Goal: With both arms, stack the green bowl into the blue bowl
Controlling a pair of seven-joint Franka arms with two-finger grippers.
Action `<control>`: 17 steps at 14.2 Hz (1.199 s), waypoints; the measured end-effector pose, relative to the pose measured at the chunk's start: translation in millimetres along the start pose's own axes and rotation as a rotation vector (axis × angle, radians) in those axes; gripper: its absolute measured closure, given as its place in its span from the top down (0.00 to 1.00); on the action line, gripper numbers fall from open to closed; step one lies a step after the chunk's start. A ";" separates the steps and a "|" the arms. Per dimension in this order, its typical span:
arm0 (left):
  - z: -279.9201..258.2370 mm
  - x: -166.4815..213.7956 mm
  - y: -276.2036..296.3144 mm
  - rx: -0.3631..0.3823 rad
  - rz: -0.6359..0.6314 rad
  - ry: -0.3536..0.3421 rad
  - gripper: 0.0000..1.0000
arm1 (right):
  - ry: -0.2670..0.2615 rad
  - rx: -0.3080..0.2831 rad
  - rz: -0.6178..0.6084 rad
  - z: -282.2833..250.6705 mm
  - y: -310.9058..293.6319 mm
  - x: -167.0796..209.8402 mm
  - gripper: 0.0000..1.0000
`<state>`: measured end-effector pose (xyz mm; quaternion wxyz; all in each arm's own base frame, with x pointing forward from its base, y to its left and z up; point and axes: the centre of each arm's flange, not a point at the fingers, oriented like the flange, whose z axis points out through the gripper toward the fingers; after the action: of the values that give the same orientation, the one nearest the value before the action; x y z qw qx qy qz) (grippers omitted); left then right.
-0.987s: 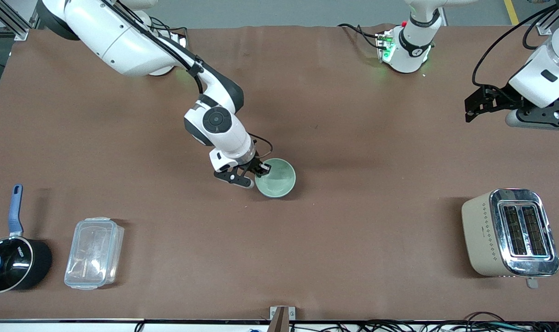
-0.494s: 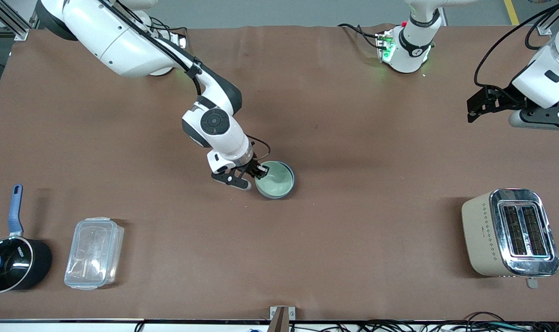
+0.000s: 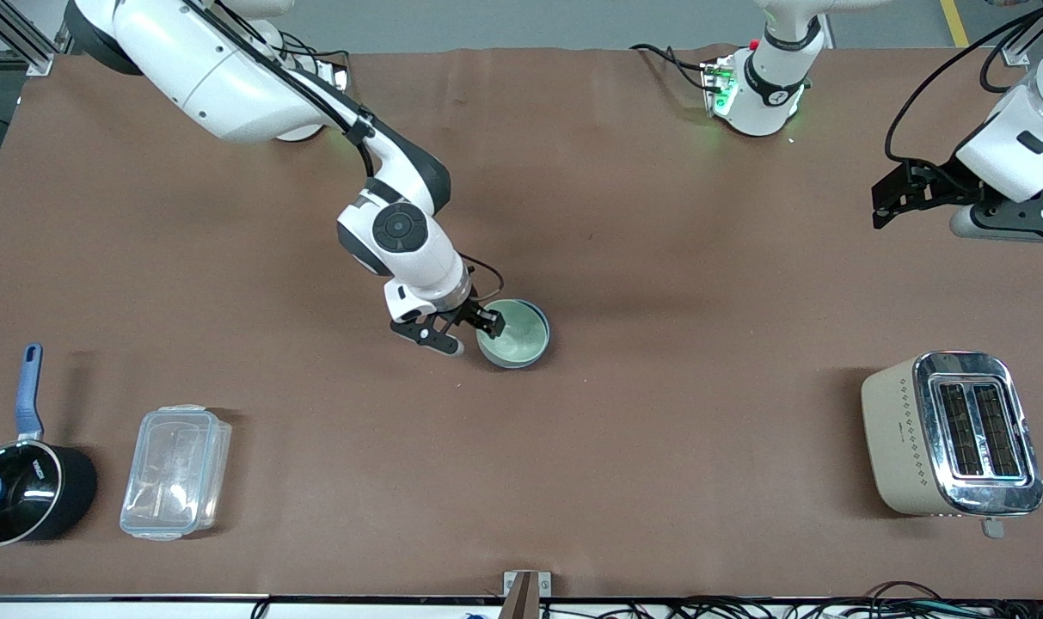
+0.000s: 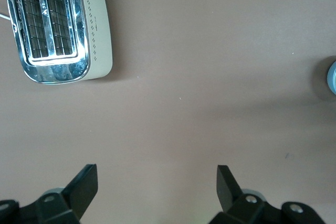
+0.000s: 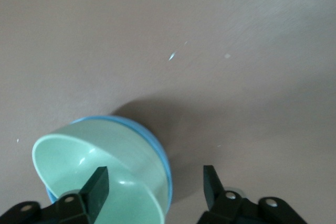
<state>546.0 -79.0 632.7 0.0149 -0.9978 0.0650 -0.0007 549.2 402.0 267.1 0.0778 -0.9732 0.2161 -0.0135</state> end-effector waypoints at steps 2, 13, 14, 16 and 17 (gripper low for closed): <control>0.0 0.0 0.0 0.000 0.000 0.000 1.00 | 0.034 -0.035 -0.016 -30.1 3.0 13.0 0.82; 0.1 0.2 -0.4 0.000 0.001 0.001 1.00 | 0.178 -0.216 -0.191 -240.0 125.0 130.9 1.00; 0.1 0.4 -0.4 0.000 0.001 0.002 1.00 | 0.166 -0.225 -0.206 -260.4 146.8 141.7 1.00; -0.3 0.9 -0.3 0.000 0.002 0.005 1.00 | 0.134 -0.247 -0.237 -301.4 185.6 149.9 1.00; -0.4 1.0 -0.1 0.000 0.002 0.006 1.00 | 0.112 -0.243 -0.249 -321.7 202.9 149.1 1.00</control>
<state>547.0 -79.0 633.1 0.0146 -0.9977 0.0660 -0.0036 580.1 110.7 551.7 -0.0550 -0.9924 0.0978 -0.0508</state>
